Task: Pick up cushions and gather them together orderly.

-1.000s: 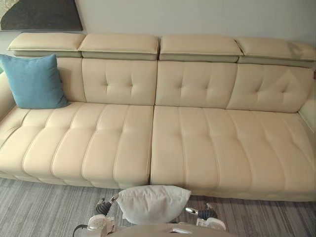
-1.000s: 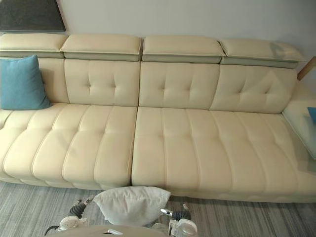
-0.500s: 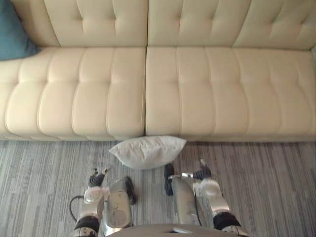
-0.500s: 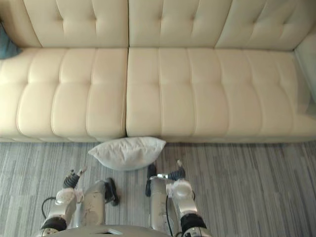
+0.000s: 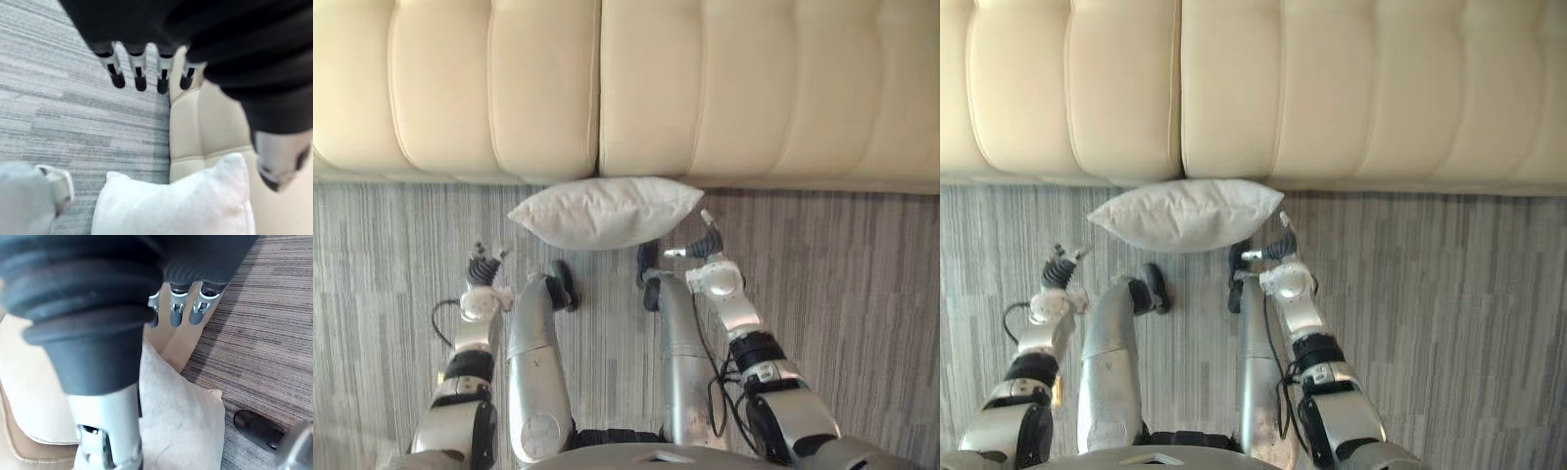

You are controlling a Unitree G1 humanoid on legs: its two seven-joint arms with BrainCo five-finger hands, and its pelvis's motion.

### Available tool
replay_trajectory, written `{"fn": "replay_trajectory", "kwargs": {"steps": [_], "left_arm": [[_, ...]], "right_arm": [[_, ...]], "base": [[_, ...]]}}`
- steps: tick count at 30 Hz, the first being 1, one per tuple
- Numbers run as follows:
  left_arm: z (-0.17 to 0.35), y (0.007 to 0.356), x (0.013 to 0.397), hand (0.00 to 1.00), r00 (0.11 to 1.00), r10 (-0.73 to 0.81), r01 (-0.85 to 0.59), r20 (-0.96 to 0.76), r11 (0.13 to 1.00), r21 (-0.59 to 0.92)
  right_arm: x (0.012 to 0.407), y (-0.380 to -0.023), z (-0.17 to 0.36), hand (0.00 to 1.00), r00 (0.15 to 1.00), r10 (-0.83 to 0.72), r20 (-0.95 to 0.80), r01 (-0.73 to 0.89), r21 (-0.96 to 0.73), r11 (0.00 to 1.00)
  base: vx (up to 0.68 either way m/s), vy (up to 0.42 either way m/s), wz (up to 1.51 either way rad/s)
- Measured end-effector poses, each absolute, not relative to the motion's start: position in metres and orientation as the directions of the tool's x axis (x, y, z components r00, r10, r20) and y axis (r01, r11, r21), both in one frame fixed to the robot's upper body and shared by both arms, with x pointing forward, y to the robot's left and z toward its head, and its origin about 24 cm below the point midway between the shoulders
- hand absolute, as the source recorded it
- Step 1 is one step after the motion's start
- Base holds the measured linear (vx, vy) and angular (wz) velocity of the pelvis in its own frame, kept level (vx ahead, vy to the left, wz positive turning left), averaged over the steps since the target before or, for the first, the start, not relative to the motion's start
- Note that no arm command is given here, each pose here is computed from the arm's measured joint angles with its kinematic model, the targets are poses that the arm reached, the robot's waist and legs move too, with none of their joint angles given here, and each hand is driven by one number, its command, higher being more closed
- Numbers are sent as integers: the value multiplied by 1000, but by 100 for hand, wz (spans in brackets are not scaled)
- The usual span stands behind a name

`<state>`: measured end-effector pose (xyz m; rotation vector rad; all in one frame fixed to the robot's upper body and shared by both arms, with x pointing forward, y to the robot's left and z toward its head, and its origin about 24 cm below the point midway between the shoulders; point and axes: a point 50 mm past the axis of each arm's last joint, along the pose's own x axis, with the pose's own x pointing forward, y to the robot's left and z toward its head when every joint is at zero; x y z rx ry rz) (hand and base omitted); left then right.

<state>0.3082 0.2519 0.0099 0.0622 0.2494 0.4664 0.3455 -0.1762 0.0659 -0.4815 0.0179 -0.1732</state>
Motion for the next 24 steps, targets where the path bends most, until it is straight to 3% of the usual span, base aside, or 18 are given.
{"fn": "replay_trajectory", "kwargs": {"steps": [13,22,23,24], "left_arm": [[80,263,347,0,880,474,-472,-14,879,68],[141,226,374,0,910,373,-392,183,916,82],[142,226,374,0,907,377,-396,188,915,79],[147,223,376,100,903,380,-400,200,914,69]], "right_arm": [[376,-186,140,0,940,-251,229,321,-355,878],[389,-160,181,0,919,-262,296,318,-163,934],[390,-156,180,100,923,-255,289,308,-154,939],[391,-151,182,100,925,-251,286,298,-135,945]], "base": [[-52,-16,5],[-64,-10,3],[-58,-6,-6],[-65,-7,-5]]}}
